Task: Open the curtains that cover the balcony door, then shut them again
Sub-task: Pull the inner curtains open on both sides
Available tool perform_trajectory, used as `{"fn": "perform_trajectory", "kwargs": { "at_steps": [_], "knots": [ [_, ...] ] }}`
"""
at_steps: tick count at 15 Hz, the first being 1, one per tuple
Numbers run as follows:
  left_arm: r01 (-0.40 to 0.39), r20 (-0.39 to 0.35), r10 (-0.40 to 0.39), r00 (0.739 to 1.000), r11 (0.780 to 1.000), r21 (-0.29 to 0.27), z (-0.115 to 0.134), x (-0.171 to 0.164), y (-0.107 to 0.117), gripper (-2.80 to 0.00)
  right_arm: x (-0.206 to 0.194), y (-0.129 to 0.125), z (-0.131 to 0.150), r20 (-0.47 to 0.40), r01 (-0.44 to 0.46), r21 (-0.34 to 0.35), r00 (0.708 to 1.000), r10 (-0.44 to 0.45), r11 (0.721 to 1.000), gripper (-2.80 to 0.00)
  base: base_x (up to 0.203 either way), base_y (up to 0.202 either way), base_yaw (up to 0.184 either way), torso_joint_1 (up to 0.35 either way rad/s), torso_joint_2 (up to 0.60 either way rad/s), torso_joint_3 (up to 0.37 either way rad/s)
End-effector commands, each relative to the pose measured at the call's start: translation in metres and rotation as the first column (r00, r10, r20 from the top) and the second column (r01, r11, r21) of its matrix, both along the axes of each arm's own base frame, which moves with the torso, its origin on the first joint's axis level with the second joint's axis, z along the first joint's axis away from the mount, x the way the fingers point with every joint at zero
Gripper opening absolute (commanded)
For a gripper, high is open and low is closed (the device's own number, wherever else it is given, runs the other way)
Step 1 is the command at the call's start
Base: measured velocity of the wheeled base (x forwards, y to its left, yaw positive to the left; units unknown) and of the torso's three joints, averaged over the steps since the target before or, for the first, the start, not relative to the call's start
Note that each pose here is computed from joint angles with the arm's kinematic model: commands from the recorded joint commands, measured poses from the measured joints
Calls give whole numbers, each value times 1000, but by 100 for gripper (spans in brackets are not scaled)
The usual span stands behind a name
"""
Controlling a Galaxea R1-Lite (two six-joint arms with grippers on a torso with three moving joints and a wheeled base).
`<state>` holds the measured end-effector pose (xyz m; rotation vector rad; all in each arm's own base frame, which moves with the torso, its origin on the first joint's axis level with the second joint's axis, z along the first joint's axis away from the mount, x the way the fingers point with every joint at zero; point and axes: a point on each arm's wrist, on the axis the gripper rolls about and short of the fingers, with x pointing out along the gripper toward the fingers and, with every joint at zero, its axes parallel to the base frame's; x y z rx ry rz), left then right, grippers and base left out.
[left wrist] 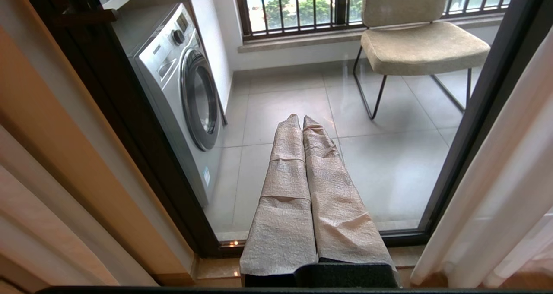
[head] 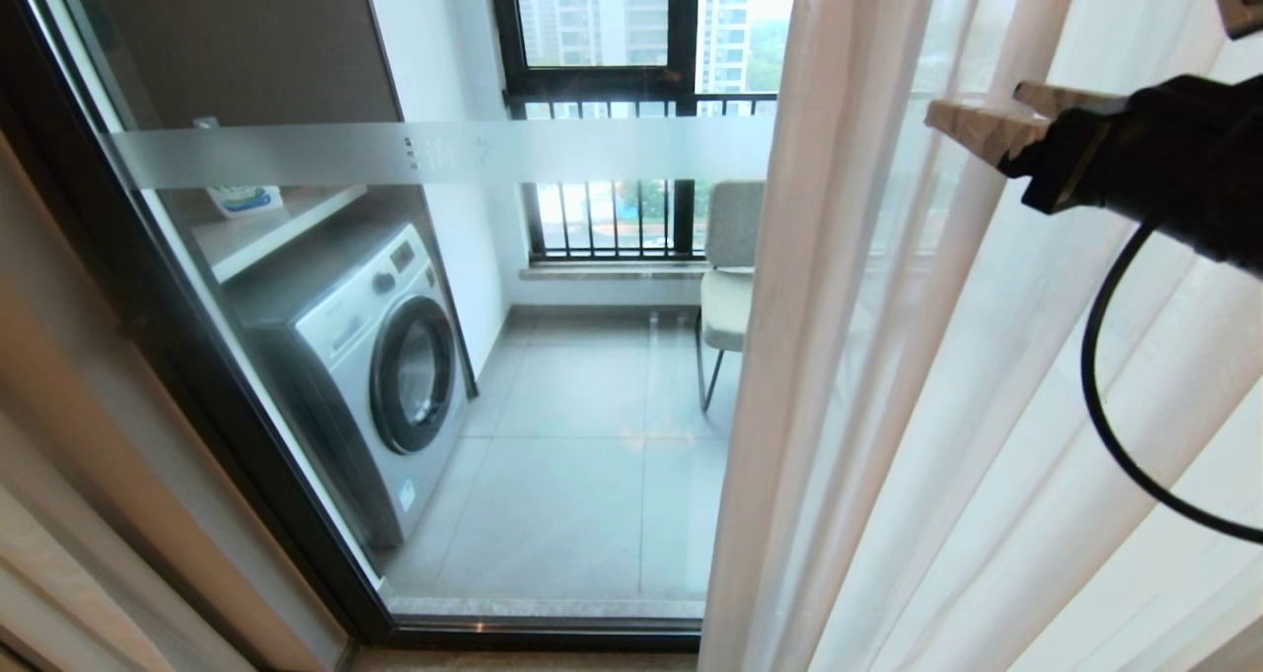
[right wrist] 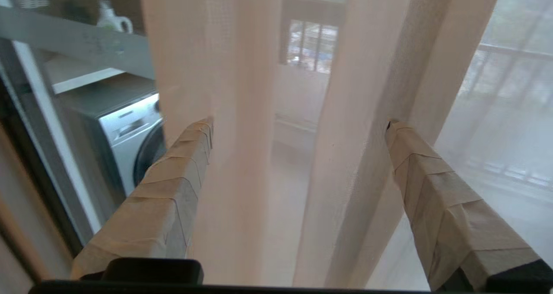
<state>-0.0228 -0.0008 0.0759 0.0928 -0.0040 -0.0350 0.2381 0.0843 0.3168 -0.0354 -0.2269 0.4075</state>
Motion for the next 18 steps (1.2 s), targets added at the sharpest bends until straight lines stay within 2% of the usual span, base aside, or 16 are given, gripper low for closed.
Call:
{"fn": "perform_trajectory", "kwargs": {
  "at_steps": [1, 4, 11, 14, 18],
  "knots": [
    [0, 2, 0, 1000, 1000, 1, 0, 0, 0, -280, 10, 2, 1, 0, 38, 7, 999, -38, 999, 0, 0, 0, 0, 0, 0, 0],
    [0, 1, 0, 1000, 1000, 1, 0, 0, 0, -280, 23, 5, 8, 12, 110, 31, 994, -110, 993, 0, 0, 0, 0, 0, 0, 0],
    [0, 2, 0, 1000, 1000, 1, 0, 0, 0, -280, 49, 15, 9, 23, 115, 35, 993, -116, 993, 0, 0, 0, 0, 0, 0, 0],
    [0, 1, 0, 1000, 1000, 1, 0, 0, 0, -280, 46, 13, 11, 55, 146, 11, 988, -146, 989, 0, 0, 0, 0, 0, 0, 0],
    [0, 1, 0, 1000, 1000, 1, 0, 0, 0, -280, 22, 3, 11, 47, 212, 15, 976, -212, 977, 0, 0, 0, 0, 0, 0, 0]
  ]
}}
